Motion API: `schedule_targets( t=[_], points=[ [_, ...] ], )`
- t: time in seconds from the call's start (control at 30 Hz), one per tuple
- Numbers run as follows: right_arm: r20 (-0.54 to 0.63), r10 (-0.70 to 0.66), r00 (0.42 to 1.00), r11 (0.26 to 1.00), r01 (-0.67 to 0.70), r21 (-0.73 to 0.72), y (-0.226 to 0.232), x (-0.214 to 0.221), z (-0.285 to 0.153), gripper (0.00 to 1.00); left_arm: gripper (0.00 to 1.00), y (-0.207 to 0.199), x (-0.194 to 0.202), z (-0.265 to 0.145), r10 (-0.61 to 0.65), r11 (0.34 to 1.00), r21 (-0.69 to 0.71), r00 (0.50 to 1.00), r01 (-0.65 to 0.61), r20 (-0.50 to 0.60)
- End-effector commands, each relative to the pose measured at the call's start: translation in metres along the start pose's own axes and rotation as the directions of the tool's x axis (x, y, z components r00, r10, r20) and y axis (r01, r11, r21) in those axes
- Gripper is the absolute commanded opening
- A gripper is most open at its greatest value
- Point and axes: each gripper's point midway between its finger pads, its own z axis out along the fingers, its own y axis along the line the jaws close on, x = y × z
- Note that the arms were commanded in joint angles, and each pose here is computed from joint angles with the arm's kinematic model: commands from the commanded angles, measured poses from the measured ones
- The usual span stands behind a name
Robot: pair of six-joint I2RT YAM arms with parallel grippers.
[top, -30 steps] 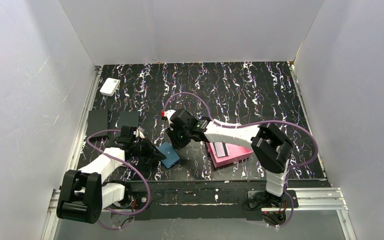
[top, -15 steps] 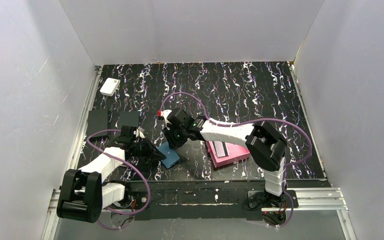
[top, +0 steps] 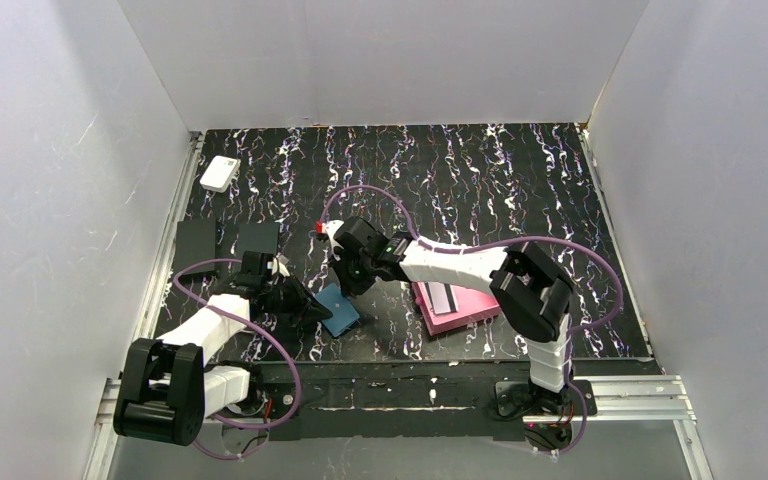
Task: Put the credit cards into the card holder
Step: Close the card holder at the center of the board.
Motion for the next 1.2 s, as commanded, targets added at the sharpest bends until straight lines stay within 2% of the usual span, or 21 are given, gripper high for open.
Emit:
schedule_targets(
  t=[0.0,0.17,0.37,0.57,0.8,1.17],
  points=[
    [0.084,0.006,0.996,0.996,0.001,-0.085,0.021,-0.022,-0.021,0.01,0.01,0.02,-0.004,0.003,-0.001,0.996,-0.088,1.0,0.004,0.031],
    [0.098,0.029,0.995,0.962,-0.001,-0.271,0.042,-0.018,-0.026,0.01,0.0,0.021,-0.004,0.003,-0.005,0.996,-0.09,1.0,0.008,0.03],
    [0.047,0.004,0.999,0.926,0.014,-0.377,0.056,-0.003,-0.021,0.01,0.0,0.018,-0.004,0.003,-0.011,0.997,-0.079,0.999,0.013,0.032],
    [-0.012,0.038,0.999,0.88,-0.039,-0.474,0.066,0.012,-0.008,0.01,0.0,0.018,-0.004,0.004,-0.015,0.997,-0.078,0.999,0.018,0.029],
    [-0.096,0.066,0.993,0.861,-0.105,-0.497,0.066,0.034,0.008,0.01,0.0,0.017,-0.003,0.003,-0.015,0.997,-0.071,0.999,0.017,0.029],
    [-0.133,0.056,0.99,0.868,-0.114,-0.484,0.06,0.051,0.016,0.01,0.0,0.018,-0.002,0.003,-0.016,0.998,-0.067,0.999,0.018,0.029]
  ],
)
